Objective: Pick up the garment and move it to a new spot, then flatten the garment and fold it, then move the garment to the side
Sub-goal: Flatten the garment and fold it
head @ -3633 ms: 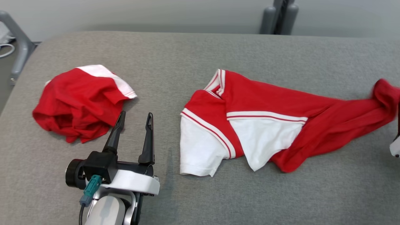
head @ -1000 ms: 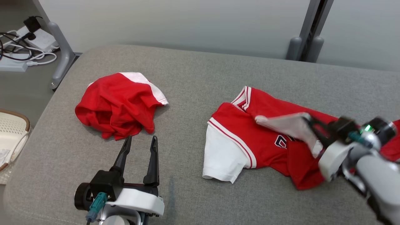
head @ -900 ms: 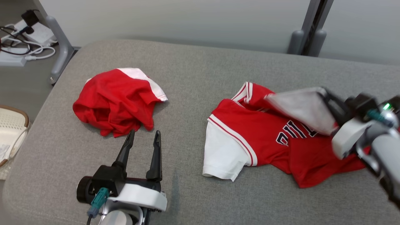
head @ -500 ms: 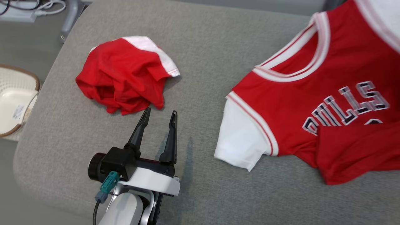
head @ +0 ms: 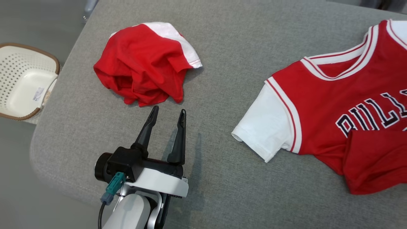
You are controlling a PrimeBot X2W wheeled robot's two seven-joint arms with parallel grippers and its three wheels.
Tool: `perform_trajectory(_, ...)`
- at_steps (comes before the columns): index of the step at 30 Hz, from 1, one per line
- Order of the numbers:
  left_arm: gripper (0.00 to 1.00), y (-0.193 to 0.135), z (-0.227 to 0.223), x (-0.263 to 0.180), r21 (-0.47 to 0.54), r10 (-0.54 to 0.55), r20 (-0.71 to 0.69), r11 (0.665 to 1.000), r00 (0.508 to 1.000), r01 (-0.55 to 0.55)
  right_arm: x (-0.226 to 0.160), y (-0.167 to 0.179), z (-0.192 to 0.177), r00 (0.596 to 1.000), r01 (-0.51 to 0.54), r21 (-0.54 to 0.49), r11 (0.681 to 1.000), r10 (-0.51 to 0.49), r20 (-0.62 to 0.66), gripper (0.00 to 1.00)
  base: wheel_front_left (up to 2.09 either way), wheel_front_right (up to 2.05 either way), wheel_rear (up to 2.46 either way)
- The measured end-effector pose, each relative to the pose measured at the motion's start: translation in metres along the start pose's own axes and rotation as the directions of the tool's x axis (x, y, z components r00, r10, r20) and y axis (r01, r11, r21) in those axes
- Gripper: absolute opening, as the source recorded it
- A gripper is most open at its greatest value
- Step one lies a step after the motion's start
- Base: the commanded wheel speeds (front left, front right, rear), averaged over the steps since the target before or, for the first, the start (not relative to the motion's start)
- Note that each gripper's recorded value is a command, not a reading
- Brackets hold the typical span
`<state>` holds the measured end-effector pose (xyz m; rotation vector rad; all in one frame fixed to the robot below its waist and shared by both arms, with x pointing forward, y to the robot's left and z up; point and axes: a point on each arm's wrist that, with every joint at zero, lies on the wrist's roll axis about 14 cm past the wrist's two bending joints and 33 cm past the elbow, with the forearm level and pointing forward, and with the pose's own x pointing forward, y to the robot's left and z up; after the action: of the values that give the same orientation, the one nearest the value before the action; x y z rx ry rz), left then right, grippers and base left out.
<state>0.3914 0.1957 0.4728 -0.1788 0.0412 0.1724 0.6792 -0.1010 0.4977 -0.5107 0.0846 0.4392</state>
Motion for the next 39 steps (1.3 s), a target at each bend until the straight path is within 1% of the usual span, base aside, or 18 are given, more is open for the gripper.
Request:
perform_trajectory(3, 1.0, -0.004, 0.007, 0.002, 0.003, -0.014, 0.024, 1.0, 1.0, 0.014, -0.009, 0.009, 0.005, 1.0, -0.013, 0.019, 1.0, 0.013, 0.012, 1.0, 0.0, 0.0, 0.0)
perform_trajectory(7, 1.0, -0.011, 0.015, 0.004, 0.008, -0.043, 0.051, 0.999, 0.998, 0.043, -0.026, 0.015, 0.029, 0.995, -0.023, 0.056, 0.998, 0.018, 0.096, 1.0, 0.0, 0.0, 0.0)
perform_trajectory(12, 1.0, -0.021, 0.024, 0.001, 0.012, -0.078, 0.082, 0.997, 0.994, 0.078, -0.064, 0.01, 0.044, 0.985, 0.0, 0.117, 0.993, -0.02, 0.17, 1.0, 0.0, 0.0, 0.0)
perform_trajectory(16, 1.0, -0.025, 0.03, -0.007, 0.005, -0.093, 0.1, 0.996, 0.991, 0.093, -0.104, -0.001, 0.054, 0.966, 0.057, 0.232, 0.971, -0.112, 0.231, 1.0, 0.0, 0.0, 0.0)
perform_trajectory(18, 1.0, -0.028, 0.033, -0.011, -0.002, -0.103, 0.109, 0.995, 0.989, 0.104, -0.128, 0.0, 0.044, 0.963, 0.081, 0.257, 0.963, -0.142, 0.228, 1.0, 0.0, 0.0, 0.0)
perform_trajectory(21, 1.0, -0.034, 0.035, -0.017, -0.01, -0.123, 0.117, 0.992, 0.985, 0.126, -0.166, 0.005, 0.027, 0.958, 0.125, 0.313, 0.941, -0.197, 0.21, 1.0, 0.0, 0.0, 0.0)
perform_trajectory(24, 1.0, -0.039, 0.037, -0.023, -0.011, -0.141, 0.124, 0.99, 0.982, 0.144, -0.199, 0.013, 0.015, 0.953, 0.16, 0.326, 0.932, -0.232, 0.195, 1.0, 0.0, 0.0, 0.0)
perform_trajectory(25, 1.0, -0.04, 0.037, -0.025, -0.011, -0.145, 0.126, 0.989, 0.981, 0.148, -0.209, 0.015, 0.011, 0.95, 0.177, 0.344, 0.922, -0.252, 0.186, 1.0, 0.0, 0.0, 0.0)
perform_trajectory(26, 1.0, -0.041, 0.038, -0.026, -0.012, -0.148, 0.129, 0.988, 0.98, 0.151, -0.219, 0.014, 0.008, 0.943, 0.199, 0.374, 0.906, -0.281, 0.179, 1.0, 0.0, 0.0, 0.0)
perform_trajectory(27, 1.0, -0.042, 0.039, -0.028, -0.013, -0.154, 0.131, 0.988, 0.979, 0.157, -0.227, 0.018, 0.006, 0.94, 0.208, 0.388, 0.898, -0.293, 0.175, 1.0, 0.0, 0.0, 0.0)
perform_trajectory(28, 1.0, -0.043, 0.039, -0.03, -0.013, -0.159, 0.133, 0.987, 0.978, 0.162, -0.234, 0.024, 0.003, 0.943, 0.209, 0.376, 0.903, -0.288, 0.167, 1.0, 0.0, 0.0, 0.0)
perform_trajectory(29, 1.0, -0.044, 0.04, -0.032, -0.012, -0.161, 0.135, 0.986, 0.978, 0.164, -0.24, 0.031, 0.0, 0.946, 0.208, 0.368, 0.906, -0.282, 0.159, 1.0, 0.0, 0.0, 0.0)
perform_trajectory(34, 1.0, -0.05, 0.041, -0.036, -0.009, -0.184, 0.14, 0.982, 0.973, 0.187, -0.26, 0.046, -0.009, 0.94, 0.235, 0.431, 0.871, -0.317, 0.128, 1.0, 0.0, 0.0, 0.0)
perform_trajectory(39, 1.0, -0.048, 0.033, -0.041, -0.006, -0.183, 0.119, 0.983, 0.976, 0.185, -0.267, 0.068, -0.022, 0.953, 0.223, 0.448, 0.866, -0.29, 0.087, 1.0, 0.0, 0.0, 0.0)
